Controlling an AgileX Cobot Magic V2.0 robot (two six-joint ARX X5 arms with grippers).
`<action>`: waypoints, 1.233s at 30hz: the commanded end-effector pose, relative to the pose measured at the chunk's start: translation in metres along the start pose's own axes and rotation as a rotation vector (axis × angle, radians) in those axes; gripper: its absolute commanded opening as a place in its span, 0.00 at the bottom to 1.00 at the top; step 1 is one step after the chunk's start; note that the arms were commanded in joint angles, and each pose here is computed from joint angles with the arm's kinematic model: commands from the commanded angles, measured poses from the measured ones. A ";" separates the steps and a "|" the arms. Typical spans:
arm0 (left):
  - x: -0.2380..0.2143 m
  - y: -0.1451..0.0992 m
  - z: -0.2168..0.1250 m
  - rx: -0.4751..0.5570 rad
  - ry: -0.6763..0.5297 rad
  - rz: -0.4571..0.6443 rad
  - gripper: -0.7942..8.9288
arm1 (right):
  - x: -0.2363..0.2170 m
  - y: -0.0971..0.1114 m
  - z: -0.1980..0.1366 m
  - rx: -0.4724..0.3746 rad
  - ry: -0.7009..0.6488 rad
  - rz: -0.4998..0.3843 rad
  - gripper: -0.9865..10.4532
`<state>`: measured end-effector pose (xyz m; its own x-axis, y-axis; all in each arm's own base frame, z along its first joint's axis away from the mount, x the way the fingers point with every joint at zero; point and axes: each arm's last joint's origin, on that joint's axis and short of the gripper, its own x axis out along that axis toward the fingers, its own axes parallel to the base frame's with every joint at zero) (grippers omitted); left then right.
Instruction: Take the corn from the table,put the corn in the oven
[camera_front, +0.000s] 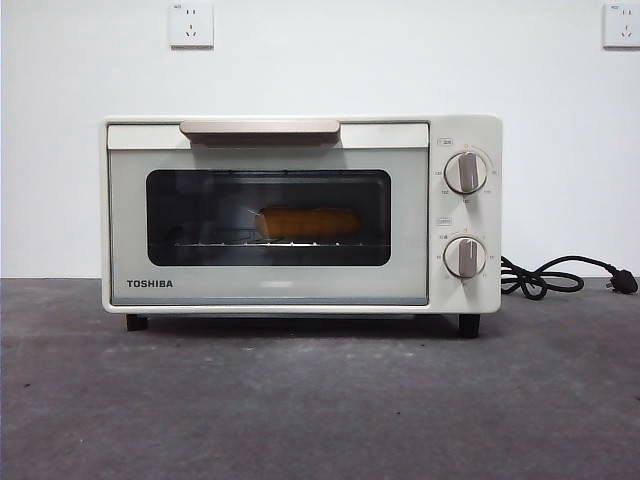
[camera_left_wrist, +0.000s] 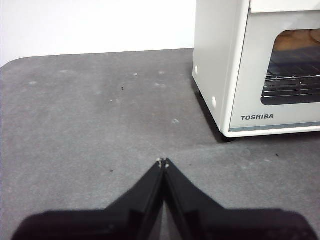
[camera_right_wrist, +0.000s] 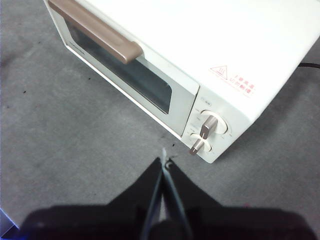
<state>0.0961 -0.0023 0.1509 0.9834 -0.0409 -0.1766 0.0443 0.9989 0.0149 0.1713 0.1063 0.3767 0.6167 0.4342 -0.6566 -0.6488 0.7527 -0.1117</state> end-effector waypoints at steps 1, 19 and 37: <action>0.001 0.000 -0.001 0.015 -0.004 -0.004 0.08 | -0.001 0.000 0.001 -0.002 -0.011 -0.004 0.09; 0.001 0.000 -0.001 0.015 -0.004 -0.004 0.08 | -0.003 -0.014 0.008 -0.043 -0.100 -0.061 0.09; 0.001 0.000 -0.001 0.015 -0.004 -0.004 0.08 | -0.054 -0.061 -0.037 0.134 -0.305 -0.297 0.09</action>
<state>0.0961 -0.0023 0.1509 0.9835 -0.0409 -0.1762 0.0453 0.9988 0.0209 0.1618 0.0198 0.3988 0.8858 0.3031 -0.3514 -0.3732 0.9153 -0.1512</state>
